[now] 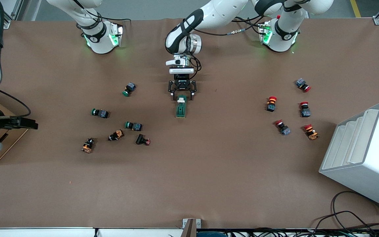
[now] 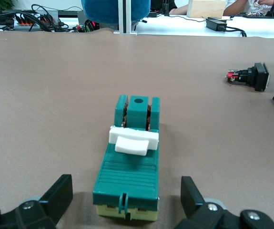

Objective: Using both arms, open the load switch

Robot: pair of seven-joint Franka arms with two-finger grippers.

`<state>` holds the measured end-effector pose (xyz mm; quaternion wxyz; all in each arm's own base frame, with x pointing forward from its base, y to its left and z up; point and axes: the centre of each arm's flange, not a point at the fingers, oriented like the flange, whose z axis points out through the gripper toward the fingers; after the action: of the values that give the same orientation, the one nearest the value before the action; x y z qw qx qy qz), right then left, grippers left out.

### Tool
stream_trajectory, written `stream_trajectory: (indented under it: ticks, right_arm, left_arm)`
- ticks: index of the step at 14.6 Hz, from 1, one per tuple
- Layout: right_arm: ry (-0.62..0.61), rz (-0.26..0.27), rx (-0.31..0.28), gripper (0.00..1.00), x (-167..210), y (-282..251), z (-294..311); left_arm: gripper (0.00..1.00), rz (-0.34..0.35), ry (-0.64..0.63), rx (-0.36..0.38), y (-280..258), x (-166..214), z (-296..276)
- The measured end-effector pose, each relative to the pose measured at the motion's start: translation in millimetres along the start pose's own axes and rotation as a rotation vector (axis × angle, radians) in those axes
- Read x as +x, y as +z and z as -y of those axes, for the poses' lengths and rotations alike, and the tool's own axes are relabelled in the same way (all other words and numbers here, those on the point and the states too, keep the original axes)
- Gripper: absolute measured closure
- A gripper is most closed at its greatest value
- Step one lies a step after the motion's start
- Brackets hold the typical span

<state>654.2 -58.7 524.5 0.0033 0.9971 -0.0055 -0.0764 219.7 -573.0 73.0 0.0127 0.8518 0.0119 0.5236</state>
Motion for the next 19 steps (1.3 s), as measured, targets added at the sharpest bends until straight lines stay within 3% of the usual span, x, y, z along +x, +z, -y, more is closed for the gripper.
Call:
stream_trajectory:
  ticks: [3,7,12,19]
  right_arm:
    - [-0.009,-0.002,-0.042,0.0,-8,-12,3]
    - [-0.008,0.012,-0.047,0.0,-18,-33,4]
    - [-0.029,0.067,-0.016,0.0,-37,-51,19]
    - [-0.029,0.053,0.031,0.0,-65,-75,19]
  left_arm:
    - [0.0,0.0,0.0,0.0,0,0,0]
    - [0.0,0.0,0.0,0.0,0,0,0]
    - [0.0,0.0,0.0,0.0,0,0,0]
    - [0.0,0.0,0.0,0.0,0,0,0]
